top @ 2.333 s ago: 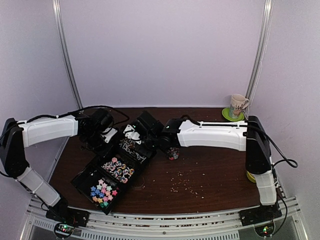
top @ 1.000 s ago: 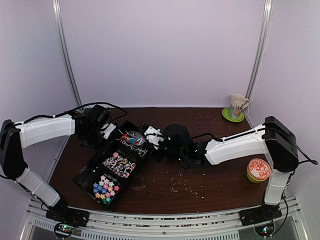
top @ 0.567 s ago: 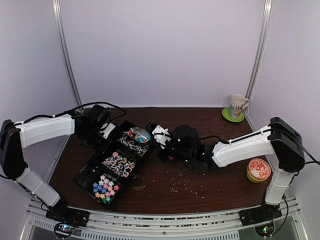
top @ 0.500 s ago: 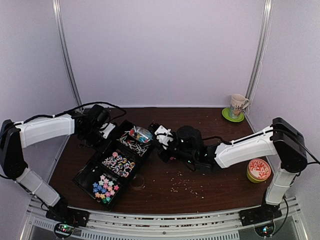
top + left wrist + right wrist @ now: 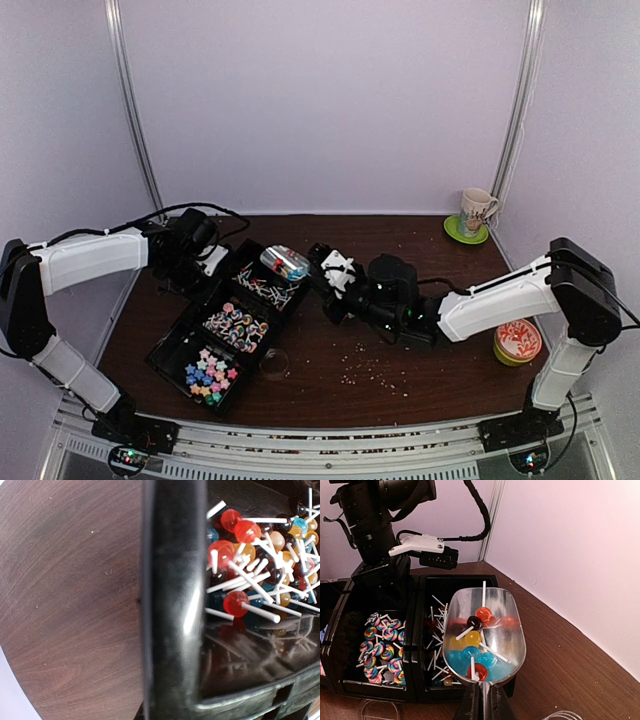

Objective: Pack the candies
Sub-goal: Scoop the fake candies from the storage box, then place the fake candies in the packing bottle.

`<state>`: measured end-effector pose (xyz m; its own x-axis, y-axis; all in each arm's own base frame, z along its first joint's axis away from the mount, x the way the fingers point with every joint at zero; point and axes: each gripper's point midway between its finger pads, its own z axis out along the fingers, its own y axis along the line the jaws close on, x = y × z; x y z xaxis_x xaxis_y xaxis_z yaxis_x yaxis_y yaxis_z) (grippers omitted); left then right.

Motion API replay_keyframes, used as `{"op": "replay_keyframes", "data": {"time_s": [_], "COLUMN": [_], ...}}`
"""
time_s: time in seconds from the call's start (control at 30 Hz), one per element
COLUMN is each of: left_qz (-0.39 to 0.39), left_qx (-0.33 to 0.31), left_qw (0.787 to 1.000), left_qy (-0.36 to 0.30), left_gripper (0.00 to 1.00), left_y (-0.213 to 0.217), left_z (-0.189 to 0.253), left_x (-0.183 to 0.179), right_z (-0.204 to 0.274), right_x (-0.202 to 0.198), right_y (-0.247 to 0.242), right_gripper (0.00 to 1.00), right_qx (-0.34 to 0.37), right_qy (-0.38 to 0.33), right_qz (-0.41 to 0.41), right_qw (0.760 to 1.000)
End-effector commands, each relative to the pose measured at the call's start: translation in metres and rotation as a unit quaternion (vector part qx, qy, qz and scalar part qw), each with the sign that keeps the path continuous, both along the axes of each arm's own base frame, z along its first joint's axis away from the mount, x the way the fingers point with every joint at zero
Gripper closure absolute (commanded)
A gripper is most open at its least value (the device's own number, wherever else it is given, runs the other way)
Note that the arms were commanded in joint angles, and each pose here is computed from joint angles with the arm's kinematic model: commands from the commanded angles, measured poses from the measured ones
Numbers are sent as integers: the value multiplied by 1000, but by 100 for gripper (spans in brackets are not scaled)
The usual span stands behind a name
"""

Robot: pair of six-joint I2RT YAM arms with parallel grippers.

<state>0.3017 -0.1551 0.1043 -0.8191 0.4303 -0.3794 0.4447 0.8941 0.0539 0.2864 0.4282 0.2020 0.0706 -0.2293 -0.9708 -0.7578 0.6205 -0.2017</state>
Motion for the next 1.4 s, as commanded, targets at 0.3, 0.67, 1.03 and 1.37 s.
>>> {"op": "replay_keyframes", "data": {"time_s": [0.3,0.67,1.03,1.37], "left_qz": [30,45,49,49], "left_qx": [-49,-52,-56,-55], "left_qw": [996,995,994,994], "left_qy": [-65,-77,-81,-81], "left_gripper": [100,100,100,100], "left_y": [-5,3,5,6], "left_z": [41,49,53,53], "left_x": [25,27,27,27], "right_z": [38,39,30,21], "right_x": [-8,-5,-13,-16], "right_y": [-54,-116,-146,-146], "right_gripper": [100,100,100,100], "right_qx": [14,-68,-150,-197], "right_qy": [-18,30,85,119], "right_qz": [-47,-128,-159,-152], "right_qw": [999,989,972,961]}}
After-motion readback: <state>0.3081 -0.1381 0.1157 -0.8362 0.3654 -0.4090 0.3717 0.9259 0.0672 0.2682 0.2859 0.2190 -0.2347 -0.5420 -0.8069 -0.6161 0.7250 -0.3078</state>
